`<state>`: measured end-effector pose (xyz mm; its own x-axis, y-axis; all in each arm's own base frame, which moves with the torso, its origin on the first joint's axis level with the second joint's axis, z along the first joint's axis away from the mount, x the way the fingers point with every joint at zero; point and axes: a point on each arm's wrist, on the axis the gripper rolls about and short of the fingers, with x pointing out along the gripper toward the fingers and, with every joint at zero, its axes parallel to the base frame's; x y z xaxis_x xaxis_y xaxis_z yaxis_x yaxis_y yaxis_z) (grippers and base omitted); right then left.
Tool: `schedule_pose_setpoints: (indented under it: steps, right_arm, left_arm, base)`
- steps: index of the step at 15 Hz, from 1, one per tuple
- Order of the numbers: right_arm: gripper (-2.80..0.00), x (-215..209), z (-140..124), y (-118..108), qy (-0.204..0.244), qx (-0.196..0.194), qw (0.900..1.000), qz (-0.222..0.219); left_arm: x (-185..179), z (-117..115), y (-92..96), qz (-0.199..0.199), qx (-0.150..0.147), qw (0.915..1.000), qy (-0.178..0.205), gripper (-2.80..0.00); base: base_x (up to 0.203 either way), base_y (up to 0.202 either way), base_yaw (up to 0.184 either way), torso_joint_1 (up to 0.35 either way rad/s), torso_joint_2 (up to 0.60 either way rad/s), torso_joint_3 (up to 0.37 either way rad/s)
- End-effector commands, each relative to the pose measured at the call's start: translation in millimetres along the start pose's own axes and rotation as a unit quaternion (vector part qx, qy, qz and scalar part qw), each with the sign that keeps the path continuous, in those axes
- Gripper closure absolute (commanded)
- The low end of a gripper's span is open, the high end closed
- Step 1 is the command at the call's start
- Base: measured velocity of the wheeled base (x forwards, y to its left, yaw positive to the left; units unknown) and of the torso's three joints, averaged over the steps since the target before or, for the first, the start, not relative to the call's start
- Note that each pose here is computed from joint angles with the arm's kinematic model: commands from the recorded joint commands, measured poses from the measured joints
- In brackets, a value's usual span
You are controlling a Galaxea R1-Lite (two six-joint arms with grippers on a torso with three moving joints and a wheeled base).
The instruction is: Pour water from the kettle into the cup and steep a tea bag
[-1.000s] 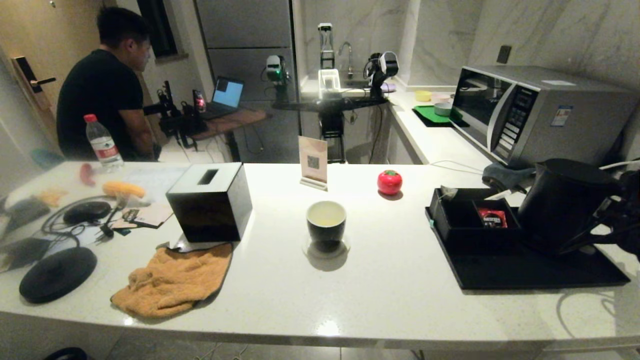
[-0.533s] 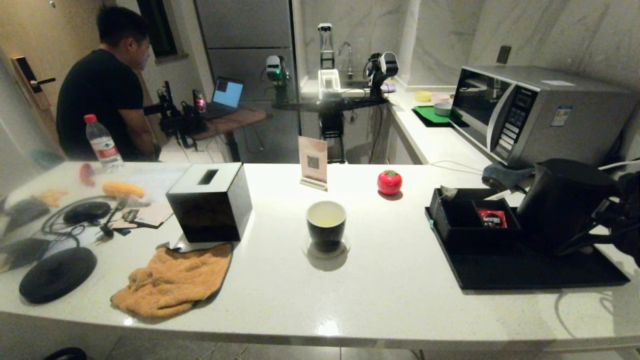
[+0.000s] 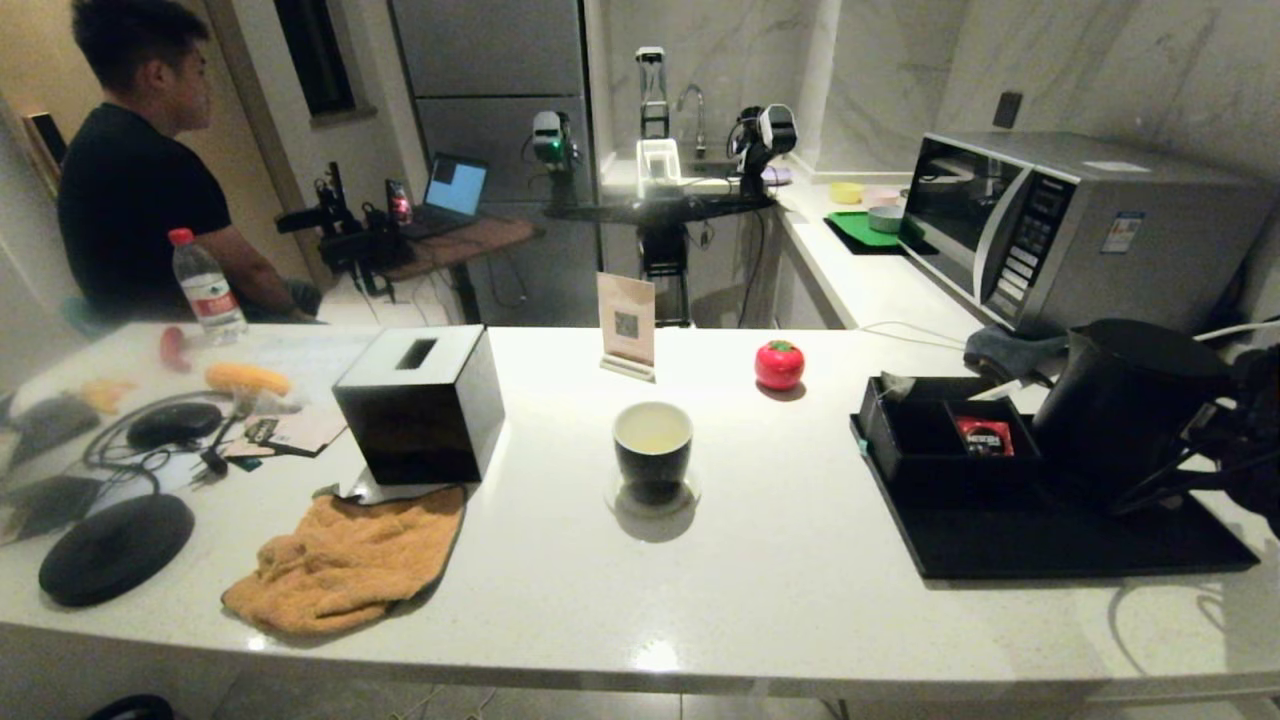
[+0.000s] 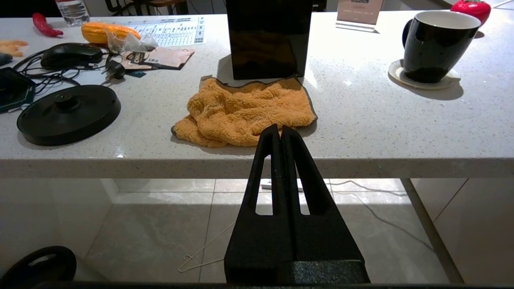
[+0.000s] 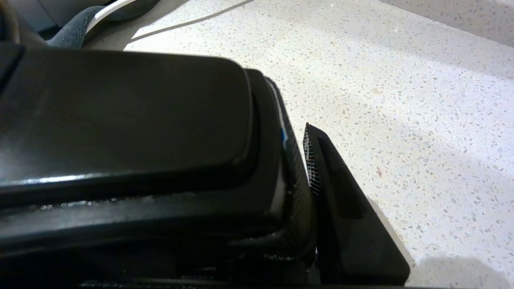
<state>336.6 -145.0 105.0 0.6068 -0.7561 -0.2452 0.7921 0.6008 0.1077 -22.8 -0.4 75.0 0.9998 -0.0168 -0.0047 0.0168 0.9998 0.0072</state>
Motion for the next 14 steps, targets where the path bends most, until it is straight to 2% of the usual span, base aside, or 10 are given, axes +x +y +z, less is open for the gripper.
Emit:
schedule_pose_setpoints:
  steps: [1, 3, 4, 5, 14]
  right_arm:
    - [0.0, 0.0, -2.5, -0.7, 0.003, -0.002, 1.0, -0.002]
    - [0.0, -1.1, -4.5, -1.8, 0.006, -0.003, 1.0, -0.003]
    - [-2.7, -2.1, -6.1, -2.1, 0.007, -0.004, 1.0, -0.003]
    - [-2.8, -2.2, -7.6, -2.5, 0.009, -0.005, 1.0, -0.003]
    - [-2.8, -5.0, -12.1, -6.0, 0.017, -0.012, 1.0, -0.007]
  left_arm:
    - [0.0, 0.0, 0.0, 0.0, 0.0, 1.0, 0.0, 0.0]
    - [0.0, 0.0, 0.0, 0.0, 0.0, 1.0, 0.0, 0.0]
    - [0.0, 0.0, 0.0, 0.0, 0.0, 1.0, 0.0, 0.0]
    - [0.0, 0.0, 0.0, 0.0, 0.0, 1.0, 0.0, 0.0]
    - [0.0, 0.0, 0.0, 0.0, 0.0, 1.0, 0.0, 0.0]
  base:
    - [0.0, 0.0, 0.0, 0.0, 0.0, 0.0]
    - [0.0, 0.0, 0.0, 0.0, 0.0, 0.0]
    - [0.0, 0.0, 0.0, 0.0, 0.0, 0.0]
    - [0.0, 0.0, 0.0, 0.0, 0.0, 0.0]
    - [0.0, 0.0, 0.0, 0.0, 0.0, 0.0]
